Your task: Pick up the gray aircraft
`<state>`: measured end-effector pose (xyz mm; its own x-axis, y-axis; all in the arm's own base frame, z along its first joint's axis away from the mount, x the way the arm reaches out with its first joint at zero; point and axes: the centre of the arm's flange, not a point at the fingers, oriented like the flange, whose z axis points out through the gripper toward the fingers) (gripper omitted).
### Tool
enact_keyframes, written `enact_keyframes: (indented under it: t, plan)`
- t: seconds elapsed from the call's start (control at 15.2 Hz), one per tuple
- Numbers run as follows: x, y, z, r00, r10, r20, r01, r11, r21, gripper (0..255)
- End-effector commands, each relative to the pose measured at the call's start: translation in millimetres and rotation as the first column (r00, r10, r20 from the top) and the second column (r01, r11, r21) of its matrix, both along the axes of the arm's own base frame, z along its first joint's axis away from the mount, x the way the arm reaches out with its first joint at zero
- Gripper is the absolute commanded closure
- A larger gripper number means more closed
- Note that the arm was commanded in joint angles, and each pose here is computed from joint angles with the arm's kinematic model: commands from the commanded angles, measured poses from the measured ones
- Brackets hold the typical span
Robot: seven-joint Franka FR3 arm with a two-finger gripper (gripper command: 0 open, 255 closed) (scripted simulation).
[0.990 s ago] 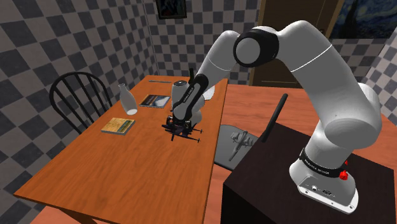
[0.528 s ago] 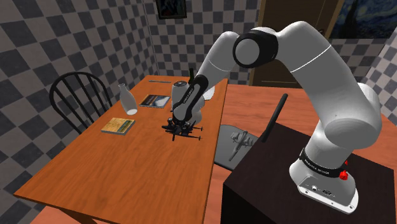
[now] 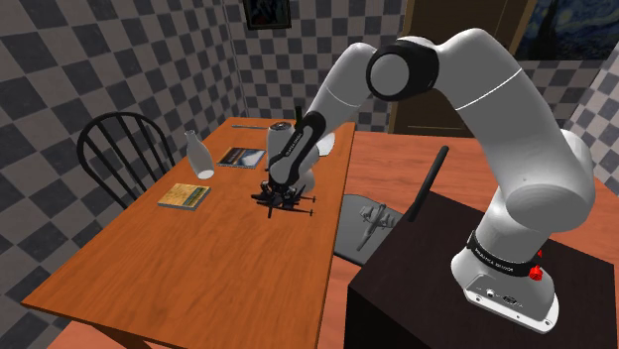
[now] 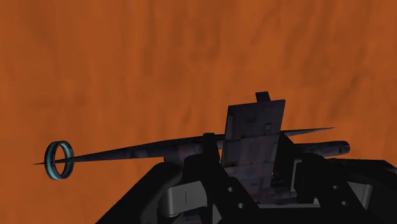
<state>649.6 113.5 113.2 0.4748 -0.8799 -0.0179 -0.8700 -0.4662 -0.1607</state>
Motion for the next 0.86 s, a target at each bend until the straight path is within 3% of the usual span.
enact_keyframes:
  t: [0.0, 0.79]
  plan:
    - [1, 1, 10, 1.0, 0.0, 0.001, 0.0, 1.0, 0.0, 255]
    - [1, 1, 64, 1.0, 0.0, 0.001, 0.0, 1.0, 0.0, 255]
